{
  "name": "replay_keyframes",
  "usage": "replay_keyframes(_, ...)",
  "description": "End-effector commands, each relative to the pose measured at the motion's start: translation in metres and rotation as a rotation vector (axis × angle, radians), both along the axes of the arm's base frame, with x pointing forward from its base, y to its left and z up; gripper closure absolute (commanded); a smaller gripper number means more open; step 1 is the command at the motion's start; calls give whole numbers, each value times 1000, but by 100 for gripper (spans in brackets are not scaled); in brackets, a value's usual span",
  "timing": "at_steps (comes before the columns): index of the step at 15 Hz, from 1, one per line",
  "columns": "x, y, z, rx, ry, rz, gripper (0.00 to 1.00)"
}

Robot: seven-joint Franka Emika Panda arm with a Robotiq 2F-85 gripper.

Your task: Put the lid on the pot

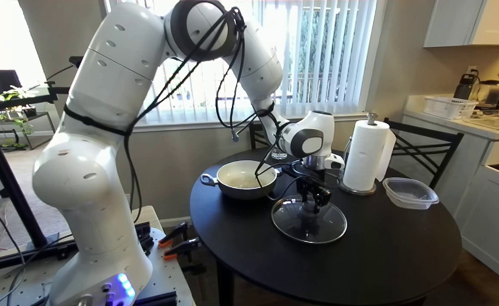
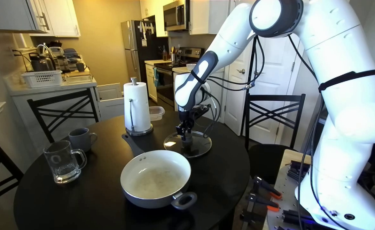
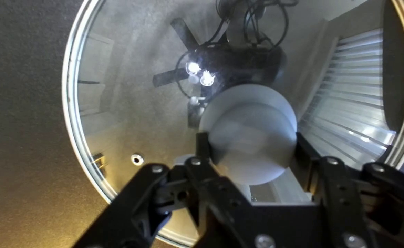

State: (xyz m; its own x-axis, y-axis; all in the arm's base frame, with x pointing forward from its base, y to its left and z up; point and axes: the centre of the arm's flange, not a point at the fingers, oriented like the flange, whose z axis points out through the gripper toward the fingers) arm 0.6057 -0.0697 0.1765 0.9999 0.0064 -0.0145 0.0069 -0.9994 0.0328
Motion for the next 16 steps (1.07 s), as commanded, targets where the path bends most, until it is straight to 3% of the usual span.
replay_keyframes(1,-3,0,26,-12,-1,15,67)
replay_keyframes(9,24,23,94,-93,26,138,67)
replay_keyframes(16,50,87,128,-158,52,339,67)
